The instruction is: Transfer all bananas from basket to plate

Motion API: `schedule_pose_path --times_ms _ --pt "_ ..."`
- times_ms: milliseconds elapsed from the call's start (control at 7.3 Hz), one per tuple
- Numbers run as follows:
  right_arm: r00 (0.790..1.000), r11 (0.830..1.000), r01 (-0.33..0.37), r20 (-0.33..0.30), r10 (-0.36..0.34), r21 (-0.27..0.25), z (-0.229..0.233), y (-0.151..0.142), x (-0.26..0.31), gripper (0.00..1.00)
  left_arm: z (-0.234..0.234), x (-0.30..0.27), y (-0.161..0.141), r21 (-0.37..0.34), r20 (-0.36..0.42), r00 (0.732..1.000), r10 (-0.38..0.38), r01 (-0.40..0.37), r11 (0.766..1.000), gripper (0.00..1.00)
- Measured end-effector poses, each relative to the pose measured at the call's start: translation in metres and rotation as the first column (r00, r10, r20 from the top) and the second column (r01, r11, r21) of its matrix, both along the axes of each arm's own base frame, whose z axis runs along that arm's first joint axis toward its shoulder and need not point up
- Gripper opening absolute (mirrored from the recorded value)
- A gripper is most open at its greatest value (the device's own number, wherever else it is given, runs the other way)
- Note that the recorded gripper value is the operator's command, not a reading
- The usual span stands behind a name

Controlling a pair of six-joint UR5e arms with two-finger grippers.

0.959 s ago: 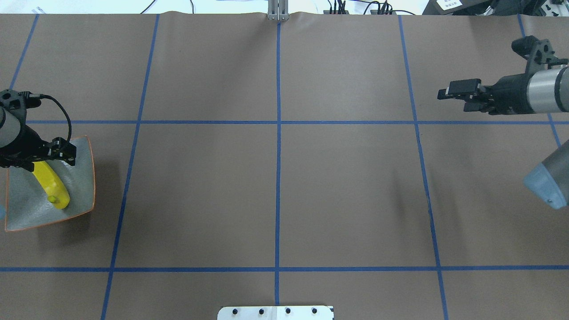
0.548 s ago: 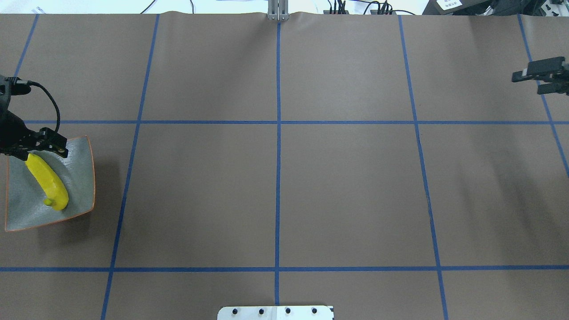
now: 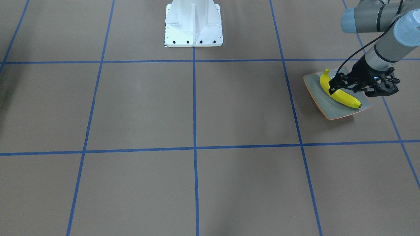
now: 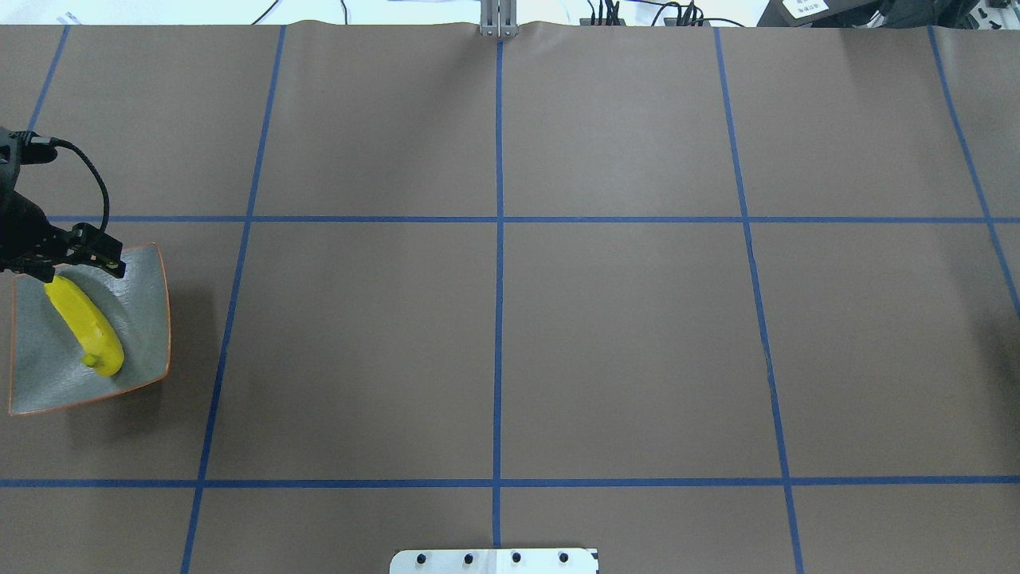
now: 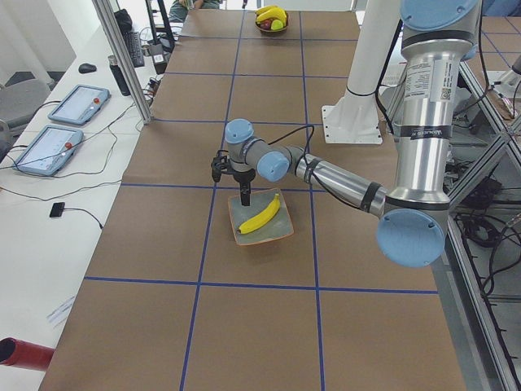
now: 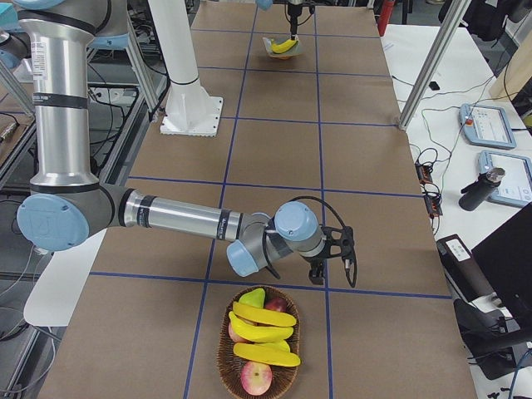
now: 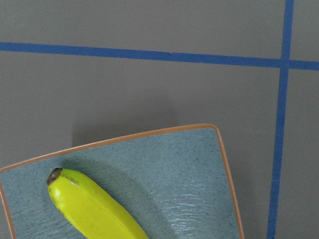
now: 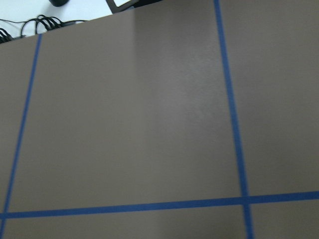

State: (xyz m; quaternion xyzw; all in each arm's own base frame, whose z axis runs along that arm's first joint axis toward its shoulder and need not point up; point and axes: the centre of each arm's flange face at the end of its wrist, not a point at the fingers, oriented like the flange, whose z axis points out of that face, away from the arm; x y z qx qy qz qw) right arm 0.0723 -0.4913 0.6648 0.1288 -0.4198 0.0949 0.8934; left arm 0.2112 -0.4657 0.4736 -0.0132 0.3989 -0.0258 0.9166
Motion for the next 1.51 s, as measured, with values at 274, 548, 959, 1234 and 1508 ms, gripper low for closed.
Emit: schedule_pose_path --times_ms 274,548,959,1234,1508 --pt "0.988 0.994 0.090 -0.117 -0.096 -0.058 0.055 0.024 0.053 1.00 -0.003 0.001 -0.001 -0.013 -0.003 1.000 -0.015 0.015 1.000 1.00" --pt "0.977 0.986 0.115 -0.165 -0.135 -0.123 0.096 0.042 0.071 1.00 -0.006 0.003 -0.001 -0.036 -0.006 0.999 -0.040 0.040 0.999 1.00" --pt "0.969 0.974 0.114 -0.193 -0.152 -0.195 0.136 0.059 0.077 0.98 -0.008 0.005 -0.002 -0.047 -0.007 0.999 -0.052 0.052 0.998 1.00" --pt "0.963 0.966 0.109 -0.215 -0.160 -0.233 0.154 0.061 0.080 0.89 -0.010 0.006 -0.004 -0.044 -0.010 0.999 -0.053 0.053 0.998 1.00" --pt "0.966 0.959 0.111 -0.198 -0.165 -0.260 0.166 0.058 0.077 0.85 -0.011 0.006 -0.005 -0.043 -0.011 0.999 -0.053 0.053 0.998 1.00"
